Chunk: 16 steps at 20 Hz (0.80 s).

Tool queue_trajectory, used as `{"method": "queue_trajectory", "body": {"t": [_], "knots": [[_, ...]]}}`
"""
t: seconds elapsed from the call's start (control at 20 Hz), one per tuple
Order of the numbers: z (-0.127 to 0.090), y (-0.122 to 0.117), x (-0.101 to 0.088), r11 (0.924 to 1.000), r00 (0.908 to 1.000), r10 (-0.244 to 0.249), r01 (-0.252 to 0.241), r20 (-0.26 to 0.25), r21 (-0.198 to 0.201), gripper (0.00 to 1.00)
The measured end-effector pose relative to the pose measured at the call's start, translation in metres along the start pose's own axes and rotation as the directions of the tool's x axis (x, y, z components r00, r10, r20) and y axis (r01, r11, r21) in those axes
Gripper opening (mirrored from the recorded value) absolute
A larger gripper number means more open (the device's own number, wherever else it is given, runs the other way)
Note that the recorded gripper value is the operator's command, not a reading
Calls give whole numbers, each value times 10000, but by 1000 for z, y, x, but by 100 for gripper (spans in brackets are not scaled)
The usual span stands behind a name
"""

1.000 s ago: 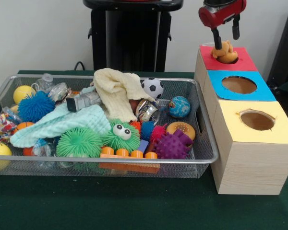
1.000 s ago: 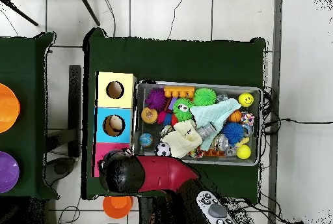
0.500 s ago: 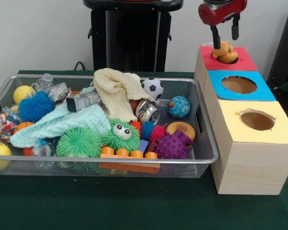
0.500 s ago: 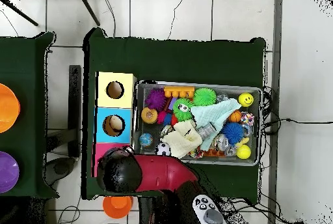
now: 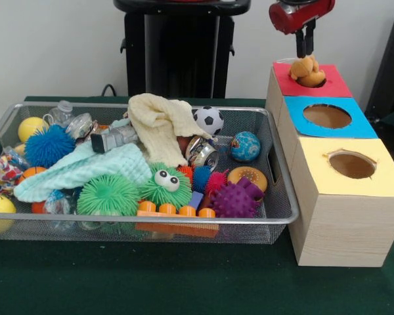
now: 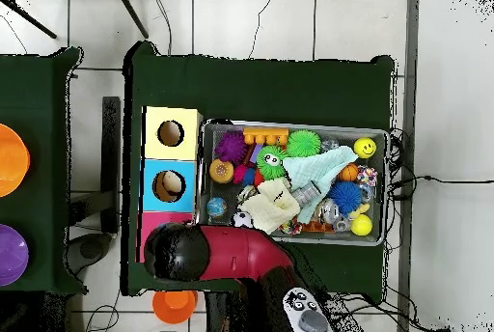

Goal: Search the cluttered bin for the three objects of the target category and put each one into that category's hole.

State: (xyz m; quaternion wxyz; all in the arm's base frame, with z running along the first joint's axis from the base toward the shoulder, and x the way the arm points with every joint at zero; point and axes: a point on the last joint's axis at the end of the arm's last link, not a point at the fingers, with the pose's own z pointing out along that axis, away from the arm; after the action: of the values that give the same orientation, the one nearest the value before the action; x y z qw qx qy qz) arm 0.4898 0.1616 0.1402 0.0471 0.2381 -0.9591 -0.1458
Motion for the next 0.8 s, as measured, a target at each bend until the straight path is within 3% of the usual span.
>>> {"method": "queue_trajectory", "body": {"t": [0.4, 0.8], "knots": [[-1, 1, 3, 9998, 9997, 86, -91, -237, -196, 0], [-4, -7, 3, 9975, 9984, 544, -551, -150, -444, 0]]}}
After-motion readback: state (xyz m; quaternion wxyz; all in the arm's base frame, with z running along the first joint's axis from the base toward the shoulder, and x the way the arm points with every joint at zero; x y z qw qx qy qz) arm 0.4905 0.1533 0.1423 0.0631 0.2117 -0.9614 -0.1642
